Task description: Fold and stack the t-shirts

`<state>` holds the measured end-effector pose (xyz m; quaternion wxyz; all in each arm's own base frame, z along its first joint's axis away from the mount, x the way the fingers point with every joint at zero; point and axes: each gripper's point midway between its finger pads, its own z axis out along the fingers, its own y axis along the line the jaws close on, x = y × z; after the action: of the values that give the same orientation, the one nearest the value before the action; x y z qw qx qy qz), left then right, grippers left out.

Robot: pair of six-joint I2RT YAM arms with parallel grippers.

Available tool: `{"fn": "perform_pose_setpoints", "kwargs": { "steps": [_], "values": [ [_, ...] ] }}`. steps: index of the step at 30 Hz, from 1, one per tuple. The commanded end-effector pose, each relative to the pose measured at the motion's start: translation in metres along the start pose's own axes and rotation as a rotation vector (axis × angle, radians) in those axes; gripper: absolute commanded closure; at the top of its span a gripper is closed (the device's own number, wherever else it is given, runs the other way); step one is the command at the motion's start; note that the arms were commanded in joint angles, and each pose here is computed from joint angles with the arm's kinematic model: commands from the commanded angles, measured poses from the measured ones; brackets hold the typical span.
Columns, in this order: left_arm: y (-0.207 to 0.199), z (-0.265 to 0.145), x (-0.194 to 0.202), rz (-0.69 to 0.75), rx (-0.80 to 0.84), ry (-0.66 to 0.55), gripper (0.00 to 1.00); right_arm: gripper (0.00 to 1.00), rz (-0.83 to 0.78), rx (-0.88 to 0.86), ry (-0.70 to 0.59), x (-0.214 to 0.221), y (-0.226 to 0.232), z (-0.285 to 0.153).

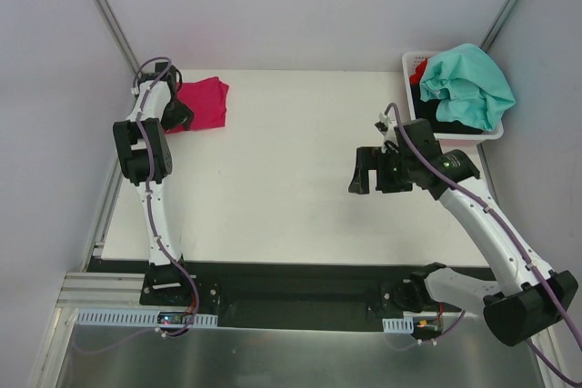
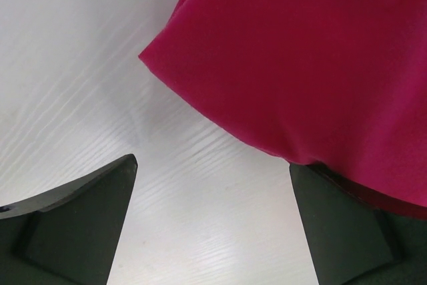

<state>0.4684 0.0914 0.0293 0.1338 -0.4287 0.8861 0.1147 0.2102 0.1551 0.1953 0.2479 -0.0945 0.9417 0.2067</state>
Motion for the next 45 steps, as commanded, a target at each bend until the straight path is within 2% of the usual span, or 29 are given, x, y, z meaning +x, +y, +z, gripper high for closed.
{"fn": "perform_pose_setpoints", "kwargs": {
  "steps": [1, 11, 14, 16, 20, 21, 23, 24, 26, 28, 31, 34, 38, 45],
  "values": [
    [-0.011, 0.002, -0.022, -0.017, 0.038, -0.007, 0.01, 0.04, -0.009, 0.005, 0.027, 0.005, -0.004, 0.003],
    [-0.003, 0.007, -0.059, -0.061, 0.049, -0.076, 0.01, 0.04, 0.004, -0.003, 0.063, 0.008, -0.004, 0.012],
    [-0.003, -0.01, -0.06, -0.074, 0.071, -0.087, 0.01, 0.04, 0.015, -0.02, 0.063, 0.007, 0.0, 0.013],
    [0.0, -0.036, -0.06, -0.09, 0.115, -0.112, 0.01, 0.04, 0.019, -0.035, 0.064, 0.006, 0.003, 0.013],
    [-0.019, -0.104, -0.053, -0.074, 0.294, -0.196, 0.01, 0.04, 0.015, -0.053, 0.068, 0.007, 0.011, 0.014],
    [-0.031, -0.133, -0.043, -0.044, 0.38, -0.209, 0.01, 0.04, 0.012, -0.05, 0.071, 0.007, 0.012, 0.015],
    [-0.053, -0.161, -0.04, 0.002, 0.494, -0.259, 0.01, 0.04, -0.002, -0.056, 0.074, 0.009, 0.016, 0.014],
    [-0.069, -0.177, -0.023, 0.044, 0.571, -0.242, 0.01, 0.04, -0.005, -0.057, 0.069, 0.008, 0.019, 0.012],
    [-0.089, -0.19, -0.014, 0.085, 0.655, -0.249, 0.01, 0.04, -0.012, -0.053, 0.07, 0.01, 0.019, 0.009],
    [-0.12, -0.197, 0.007, 0.164, 0.793, -0.18, 0.01, 0.04, -0.017, -0.044, 0.063, 0.01, 0.019, 0.004],
    [-0.165, -0.192, 0.046, 0.281, 0.95, -0.032, 0.01, 0.04, -0.019, -0.034, 0.055, 0.011, 0.018, -0.002],
    [-0.188, -0.167, 0.059, 0.325, 0.955, 0.006, 0.01, 0.04, -0.017, -0.026, 0.053, 0.013, 0.016, -0.006],
    [-0.21, -0.141, 0.065, 0.345, 0.991, 0.059, 0.01, 0.04, -0.017, -0.015, 0.042, 0.015, 0.014, -0.013],
    [-0.222, -0.115, 0.061, 0.326, 1.007, 0.104, 0.01, 0.04, -0.018, -0.011, 0.038, 0.015, 0.014, -0.018]
  ]
}}
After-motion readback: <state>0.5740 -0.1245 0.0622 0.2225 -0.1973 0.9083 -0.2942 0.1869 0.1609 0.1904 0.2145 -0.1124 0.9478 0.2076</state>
